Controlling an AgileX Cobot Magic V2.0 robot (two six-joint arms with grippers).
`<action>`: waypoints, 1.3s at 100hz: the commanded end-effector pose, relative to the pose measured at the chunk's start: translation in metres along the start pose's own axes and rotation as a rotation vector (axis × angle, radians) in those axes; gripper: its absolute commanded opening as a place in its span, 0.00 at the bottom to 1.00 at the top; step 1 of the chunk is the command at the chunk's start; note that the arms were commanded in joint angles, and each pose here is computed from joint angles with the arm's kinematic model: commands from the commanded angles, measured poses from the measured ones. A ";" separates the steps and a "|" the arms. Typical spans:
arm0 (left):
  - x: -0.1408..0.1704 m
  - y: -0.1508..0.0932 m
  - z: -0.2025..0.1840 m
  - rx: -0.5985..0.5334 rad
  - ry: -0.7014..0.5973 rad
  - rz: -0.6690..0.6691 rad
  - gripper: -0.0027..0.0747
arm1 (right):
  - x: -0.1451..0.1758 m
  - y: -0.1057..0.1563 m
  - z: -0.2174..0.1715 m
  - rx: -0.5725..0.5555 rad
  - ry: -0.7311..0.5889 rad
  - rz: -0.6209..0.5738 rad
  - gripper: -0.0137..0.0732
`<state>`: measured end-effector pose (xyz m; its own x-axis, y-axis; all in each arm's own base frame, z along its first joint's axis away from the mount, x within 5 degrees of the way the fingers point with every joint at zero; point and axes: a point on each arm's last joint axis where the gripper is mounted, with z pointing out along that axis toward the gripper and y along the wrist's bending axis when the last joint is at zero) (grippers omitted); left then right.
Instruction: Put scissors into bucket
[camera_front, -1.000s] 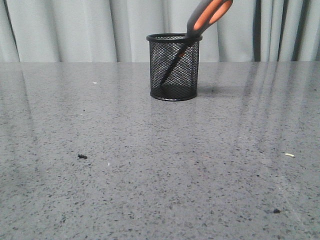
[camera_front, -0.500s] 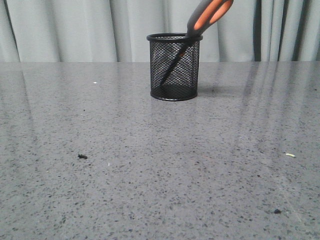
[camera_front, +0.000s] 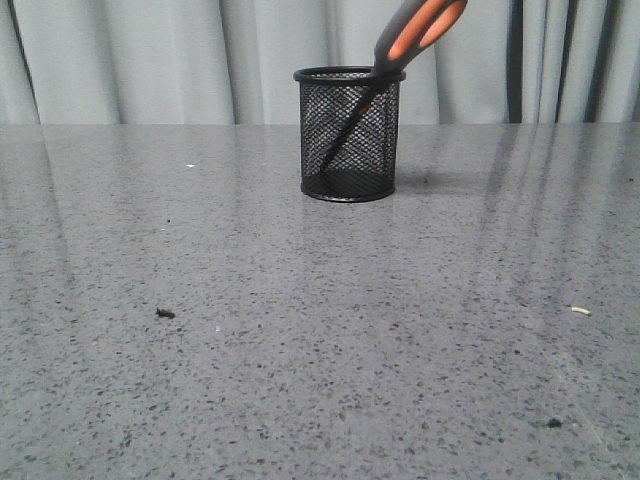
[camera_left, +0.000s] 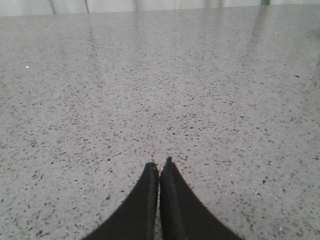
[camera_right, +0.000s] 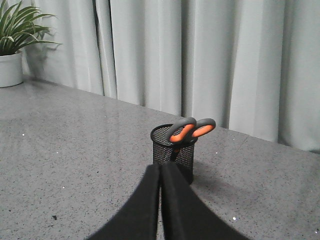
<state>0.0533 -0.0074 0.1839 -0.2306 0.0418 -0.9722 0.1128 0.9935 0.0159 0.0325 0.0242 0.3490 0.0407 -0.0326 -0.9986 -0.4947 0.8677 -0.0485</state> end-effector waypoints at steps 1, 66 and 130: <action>0.008 0.001 0.002 -0.018 -0.030 -0.033 0.01 | -0.012 -0.002 0.000 0.017 -0.082 -0.010 0.10; 0.008 0.001 0.002 -0.024 -0.030 -0.034 0.01 | -0.004 -0.002 0.003 0.022 -0.046 -0.029 0.10; 0.008 0.001 0.002 -0.024 -0.030 -0.034 0.01 | 0.141 -0.022 0.018 0.371 0.154 0.059 0.10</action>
<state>0.0534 -0.0064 0.1837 -0.2339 0.0317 -0.9717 0.0918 0.9957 0.0104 0.0669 0.0145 0.2061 -0.2398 -0.0701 -0.9683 -0.2080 0.9779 -0.0193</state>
